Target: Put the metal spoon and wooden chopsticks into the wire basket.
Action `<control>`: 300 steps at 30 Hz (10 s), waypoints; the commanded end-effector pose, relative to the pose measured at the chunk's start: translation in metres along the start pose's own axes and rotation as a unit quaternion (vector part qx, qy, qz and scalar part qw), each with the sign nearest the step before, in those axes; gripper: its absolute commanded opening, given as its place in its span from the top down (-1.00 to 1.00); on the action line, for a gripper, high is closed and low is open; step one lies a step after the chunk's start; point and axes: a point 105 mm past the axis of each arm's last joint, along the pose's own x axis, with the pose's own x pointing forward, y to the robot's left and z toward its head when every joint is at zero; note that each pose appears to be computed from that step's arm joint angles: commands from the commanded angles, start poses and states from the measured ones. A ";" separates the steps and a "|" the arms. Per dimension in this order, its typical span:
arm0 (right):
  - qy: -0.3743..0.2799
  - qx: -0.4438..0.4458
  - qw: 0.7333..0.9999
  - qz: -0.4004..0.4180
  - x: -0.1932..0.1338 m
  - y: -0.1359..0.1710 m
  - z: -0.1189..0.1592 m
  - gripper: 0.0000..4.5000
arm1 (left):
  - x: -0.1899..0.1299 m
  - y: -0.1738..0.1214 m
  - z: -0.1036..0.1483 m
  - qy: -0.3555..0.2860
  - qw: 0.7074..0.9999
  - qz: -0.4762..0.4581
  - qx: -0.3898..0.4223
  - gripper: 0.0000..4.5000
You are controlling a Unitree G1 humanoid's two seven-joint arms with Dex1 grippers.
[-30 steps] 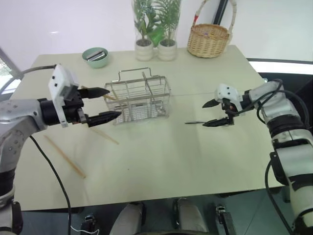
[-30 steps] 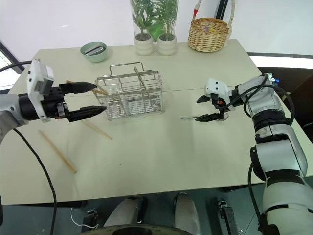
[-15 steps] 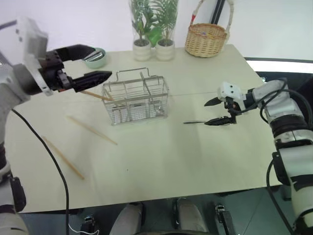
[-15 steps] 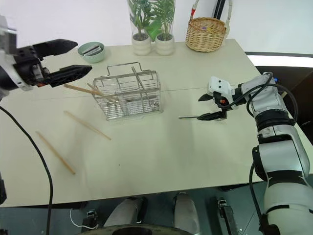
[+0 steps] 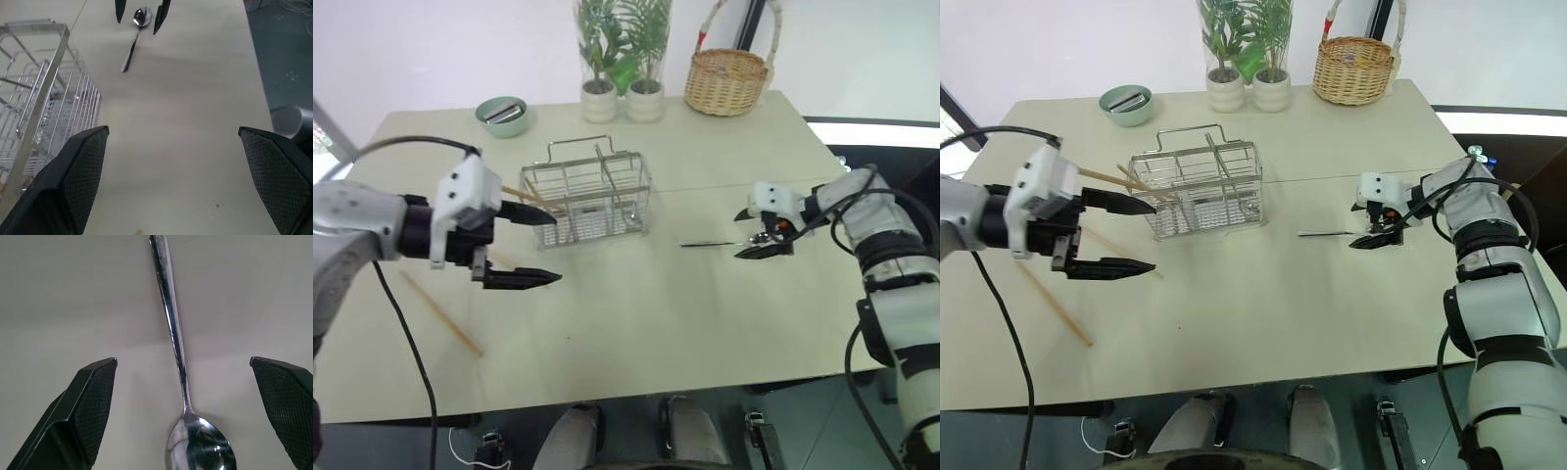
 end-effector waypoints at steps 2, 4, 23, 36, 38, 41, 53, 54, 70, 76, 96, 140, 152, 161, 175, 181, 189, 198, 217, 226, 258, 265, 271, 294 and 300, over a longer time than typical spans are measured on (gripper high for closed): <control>-0.002 0.003 1.000 -0.026 -0.003 -0.015 0.015 -1.00 | 0.008 0.004 0.006 -0.005 1.000 0.006 0.029 -0.99; -0.001 0.020 0.999 -0.031 0.000 -0.018 0.017 -1.00 | 0.010 0.006 0.008 -0.009 0.999 0.008 0.032 -0.99; 0.023 0.109 0.994 -0.011 0.012 -0.009 0.003 0.51 | 0.004 0.003 0.020 -0.019 0.999 0.025 0.037 -1.00; -0.019 0.059 0.998 -0.024 -0.006 -0.017 0.014 0.97 | 0.000 0.018 0.034 -0.053 0.996 0.057 0.041 -1.00; -0.065 0.049 0.996 -0.024 -0.018 -0.021 0.029 0.97 | -0.007 0.023 0.041 -0.073 0.994 0.076 0.034 -1.00; -0.144 0.041 0.988 -0.024 -0.040 -0.025 0.055 0.97 | -0.017 0.026 0.051 -0.103 0.990 0.097 0.023 -1.00; -0.435 0.062 0.895 -0.080 -0.110 -0.021 0.191 0.97 | -0.046 0.030 0.077 -0.170 0.971 0.167 0.021 -1.00; -0.454 0.073 0.884 -0.086 -0.105 -0.021 0.205 0.97 | -0.049 0.033 0.078 -0.171 0.969 0.176 0.021 -1.00; -0.492 0.194 0.835 -0.152 -0.015 -0.034 0.251 0.97 | -0.083 0.040 0.080 -0.156 0.956 0.248 0.030 -1.00; -0.510 0.237 0.814 -0.145 0.002 -0.029 0.251 0.97 | -0.091 0.039 0.080 -0.152 0.953 0.260 0.030 -1.00; -0.520 0.298 0.787 -0.148 0.020 -0.024 0.246 0.12 | -0.084 0.042 0.077 -0.154 0.955 0.254 0.028 -1.00; -0.337 0.045 0.935 0.099 -0.079 0.135 0.135 -0.98 | -0.144 0.060 -0.145 0.092 0.431 0.738 -0.511 -1.00; -0.353 0.077 0.930 0.062 -0.081 0.137 0.142 -0.98 | -0.097 0.069 -0.192 0.156 0.425 0.685 -0.571 -1.00; -0.350 0.089 0.932 0.044 -0.082 0.137 0.139 -1.00 | -0.090 0.066 -0.222 0.173 0.392 0.678 -0.597 -0.38; -0.360 0.104 0.927 0.030 -0.086 0.124 0.141 -1.00 | -0.088 0.070 -0.217 0.131 0.377 0.676 -0.619 0.98; -0.358 0.108 0.927 0.029 -0.085 0.121 0.139 -1.00 | -0.130 0.116 -0.166 -0.011 0.415 0.717 -0.561 0.98; -0.346 0.109 0.931 0.027 -0.085 0.120 0.133 -1.00 | -0.214 0.175 -0.026 -0.312 0.537 0.691 -0.370 0.98; -0.357 0.103 0.928 0.006 -0.085 0.116 0.134 -1.00 | -0.219 0.181 0.111 -0.478 0.649 0.562 -0.182 0.98; -0.455 0.140 0.873 -0.102 -0.114 0.088 0.163 -1.00 | -0.036 0.195 0.131 -0.394 0.818 0.401 -0.119 0.98; -0.452 0.150 0.873 -0.109 -0.110 0.085 0.161 -1.00 | -0.015 0.183 0.112 -0.360 0.842 0.384 -0.120 0.98; -0.449 0.139 0.881 -0.049 -0.093 0.077 0.164 -1.00 | -0.134 0.170 0.020 -0.210 0.586 0.687 -0.376 -0.97; -0.438 0.120 0.891 -0.019 -0.088 0.086 0.164 -1.00 | -0.091 0.140 -0.079 -0.028 0.505 0.706 -0.495 -0.97; -0.439 0.121 0.890 -0.018 -0.087 0.087 0.166 -1.00 | -0.067 0.136 -0.109 0.041 0.482 0.710 -0.511 -0.97; -0.448 0.120 0.886 -0.025 -0.089 0.099 0.171 -1.00 | -0.023 0.143 -0.175 0.106 0.476 0.675 -0.554 0.04; -0.450 0.122 0.884 -0.026 -0.090 0.096 0.171 -1.00 | -0.025 0.144 -0.172 0.100 0.473 0.677 -0.555 0.97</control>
